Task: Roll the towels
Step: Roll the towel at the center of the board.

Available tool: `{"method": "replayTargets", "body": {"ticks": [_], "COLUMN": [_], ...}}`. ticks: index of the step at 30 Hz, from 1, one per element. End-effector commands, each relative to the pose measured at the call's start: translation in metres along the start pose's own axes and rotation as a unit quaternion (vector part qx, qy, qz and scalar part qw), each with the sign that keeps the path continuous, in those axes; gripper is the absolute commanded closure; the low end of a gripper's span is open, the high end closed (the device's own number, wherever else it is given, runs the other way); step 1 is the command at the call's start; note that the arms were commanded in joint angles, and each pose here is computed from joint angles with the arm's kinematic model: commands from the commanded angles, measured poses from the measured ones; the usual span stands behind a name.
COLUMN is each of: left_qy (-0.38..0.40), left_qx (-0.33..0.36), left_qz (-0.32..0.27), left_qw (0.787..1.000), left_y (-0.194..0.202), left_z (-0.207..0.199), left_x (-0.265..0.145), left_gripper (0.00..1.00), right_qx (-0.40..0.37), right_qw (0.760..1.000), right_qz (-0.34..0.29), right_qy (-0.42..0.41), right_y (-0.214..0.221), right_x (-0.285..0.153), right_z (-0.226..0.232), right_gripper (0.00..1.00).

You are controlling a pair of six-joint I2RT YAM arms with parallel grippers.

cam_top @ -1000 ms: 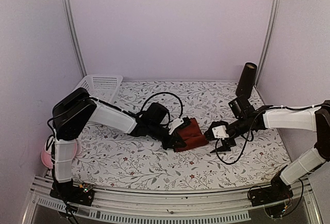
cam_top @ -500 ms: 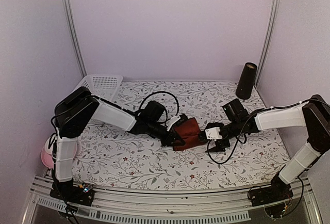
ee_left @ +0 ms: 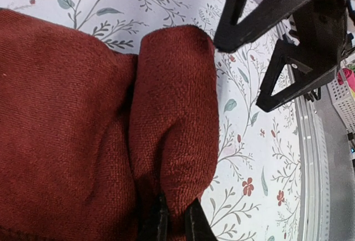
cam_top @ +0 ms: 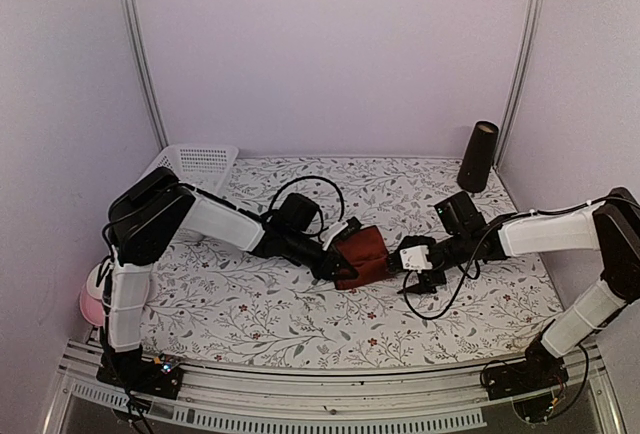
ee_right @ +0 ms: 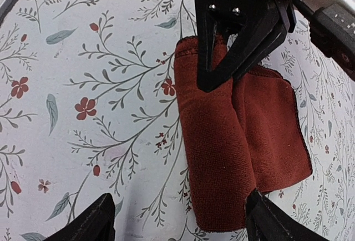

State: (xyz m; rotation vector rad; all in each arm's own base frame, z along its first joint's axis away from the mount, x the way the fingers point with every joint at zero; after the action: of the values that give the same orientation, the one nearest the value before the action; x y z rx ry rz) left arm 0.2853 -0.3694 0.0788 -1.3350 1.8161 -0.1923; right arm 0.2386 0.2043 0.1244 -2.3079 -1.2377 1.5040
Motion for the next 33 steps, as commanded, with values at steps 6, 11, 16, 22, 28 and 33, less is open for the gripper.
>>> {"method": "replayTargets", "body": {"ticks": [6,11,16,22,28,33], "left_qy": [-0.064,-0.068,-0.068,-0.068,-0.069,-0.068], "left_qx": [-0.073,-0.081,-0.081,-0.084,-0.086,-0.088], "left_qz": [0.039,0.038,0.036,0.038,0.026,0.025], "left_qw": [0.994,0.994,0.994,0.993,0.994,0.993], "left_y": [0.029,0.029,0.029,0.030,0.028,0.028], "left_z": [0.039,0.042,0.042,0.043,0.041,0.042], "left_x": [0.002,0.001,0.000,0.000,-0.004,-0.005], "left_gripper": [1.00,1.00,1.00,0.99,0.89,0.76], "right_qx": [-0.007,0.010,0.024,0.038,0.048,0.068], "right_qw": [1.000,1.000,1.000,0.999,0.997,0.994], "right_qz": [-0.020,-0.007,0.015,0.034,0.060,0.088], "right_qy": [0.010,-0.006,0.008,0.012,-0.008,-0.008], "right_y": [-0.009,0.000,0.006,0.010,0.019,0.027], "right_x": [-0.002,0.008,0.015,0.025,0.040,0.051], "right_z": [-0.003,0.001,-0.006,-0.010,-0.006,-0.012], "right_gripper": [0.19,0.19,0.19,0.19,0.26,0.40]}}
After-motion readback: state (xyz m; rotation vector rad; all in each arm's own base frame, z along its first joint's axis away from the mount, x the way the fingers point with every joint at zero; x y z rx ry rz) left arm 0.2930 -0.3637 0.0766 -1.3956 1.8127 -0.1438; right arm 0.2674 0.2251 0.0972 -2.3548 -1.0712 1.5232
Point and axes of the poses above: each gripper's point midway between its finger pads, its own x axis out along the fingers, its own z axis along the line the jaws close on, y = z × x, the point moved 9 cm from there along -x, back along the fingers, and after that the axes turned 13 degrees about -x, right-handed, at the moved point
